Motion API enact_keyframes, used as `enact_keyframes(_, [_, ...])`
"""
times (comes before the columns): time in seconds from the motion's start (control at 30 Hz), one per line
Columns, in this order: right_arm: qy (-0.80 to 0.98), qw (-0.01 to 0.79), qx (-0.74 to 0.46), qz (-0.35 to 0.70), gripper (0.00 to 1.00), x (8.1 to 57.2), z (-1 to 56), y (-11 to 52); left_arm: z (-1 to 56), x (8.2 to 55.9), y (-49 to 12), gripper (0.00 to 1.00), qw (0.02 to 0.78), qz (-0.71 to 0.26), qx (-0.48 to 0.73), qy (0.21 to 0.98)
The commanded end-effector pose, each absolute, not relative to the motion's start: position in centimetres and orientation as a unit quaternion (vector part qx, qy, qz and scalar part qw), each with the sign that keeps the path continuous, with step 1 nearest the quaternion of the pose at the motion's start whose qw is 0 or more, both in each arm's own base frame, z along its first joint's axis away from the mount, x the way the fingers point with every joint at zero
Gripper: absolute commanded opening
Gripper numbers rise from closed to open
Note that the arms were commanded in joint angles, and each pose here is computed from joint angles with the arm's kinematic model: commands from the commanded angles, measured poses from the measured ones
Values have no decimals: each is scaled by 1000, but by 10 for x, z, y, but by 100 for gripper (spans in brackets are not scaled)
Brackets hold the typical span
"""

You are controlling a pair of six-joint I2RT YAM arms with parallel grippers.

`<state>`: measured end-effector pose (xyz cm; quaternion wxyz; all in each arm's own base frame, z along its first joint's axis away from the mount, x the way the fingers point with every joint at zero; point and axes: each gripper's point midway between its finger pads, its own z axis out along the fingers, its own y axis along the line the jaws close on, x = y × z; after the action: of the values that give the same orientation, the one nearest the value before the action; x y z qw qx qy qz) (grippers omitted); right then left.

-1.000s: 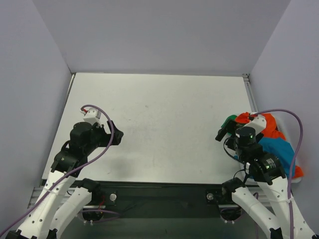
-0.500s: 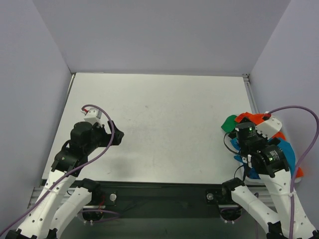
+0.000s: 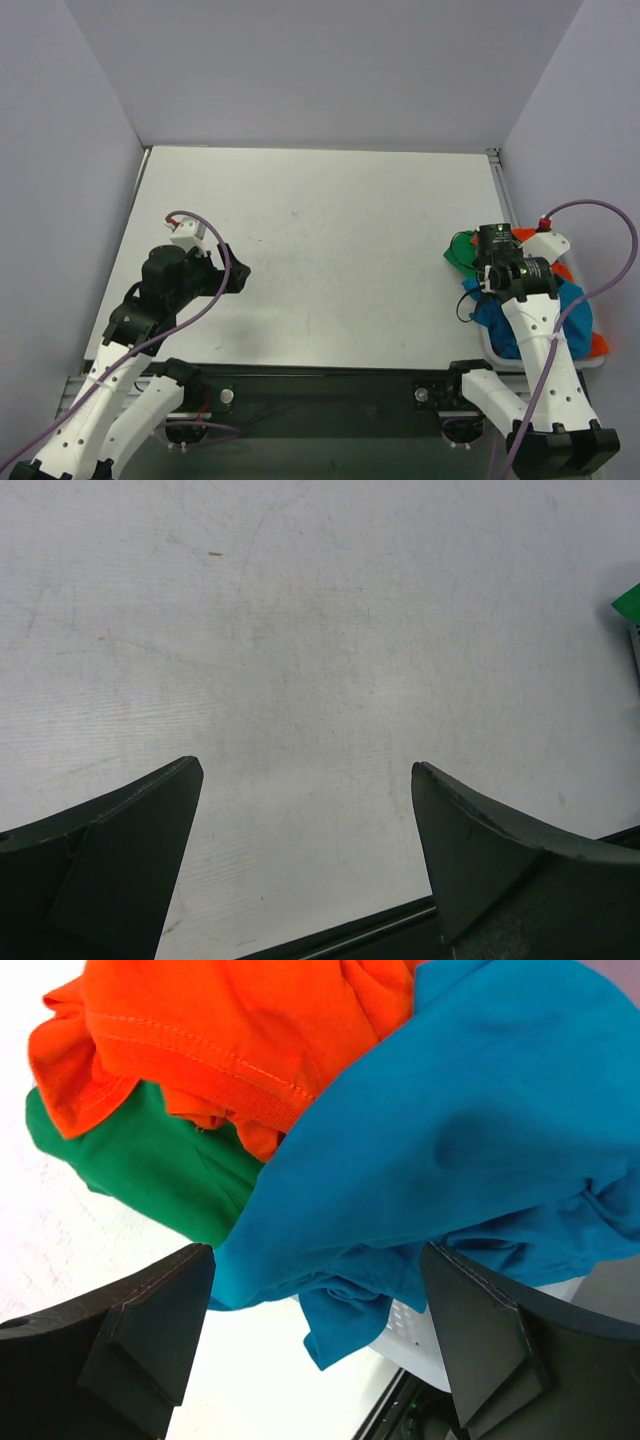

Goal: Fold and stack the t-shirts
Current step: Grab crumpled tshirt from bin with the right arm

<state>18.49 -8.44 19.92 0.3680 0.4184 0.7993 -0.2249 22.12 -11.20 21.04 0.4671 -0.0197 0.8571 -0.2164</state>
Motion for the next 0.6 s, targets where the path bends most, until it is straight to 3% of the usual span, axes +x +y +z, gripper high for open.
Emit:
enact_keyframes(0.0, [791,357,444,-221,86,187,189,-89,216,221,-115,97,477,-223,-7,850])
enact_keyframes(0.1, [791,344,454,-225,79,186,178,-92,216,221,-115,97,477,-223,-7,850])
enact_keyframes(0.27, [798,334,453,-215,57,187,169,-89,215,221,-116,97,475,-223,-6,851])
enact_keyframes(0.4, [798,342,449,-212,47,188,173,-89,216,221,-116,97,475,-224,-6,851])
enact_keyframes(0.5, [802,344,442,-206,31,189,177,-87,216,221,-116,97,476,-224,-5,850])
enact_keyframes(0.57, [806,346,434,-204,16,190,180,-87,215,221,-116,97,474,-223,-5,852])
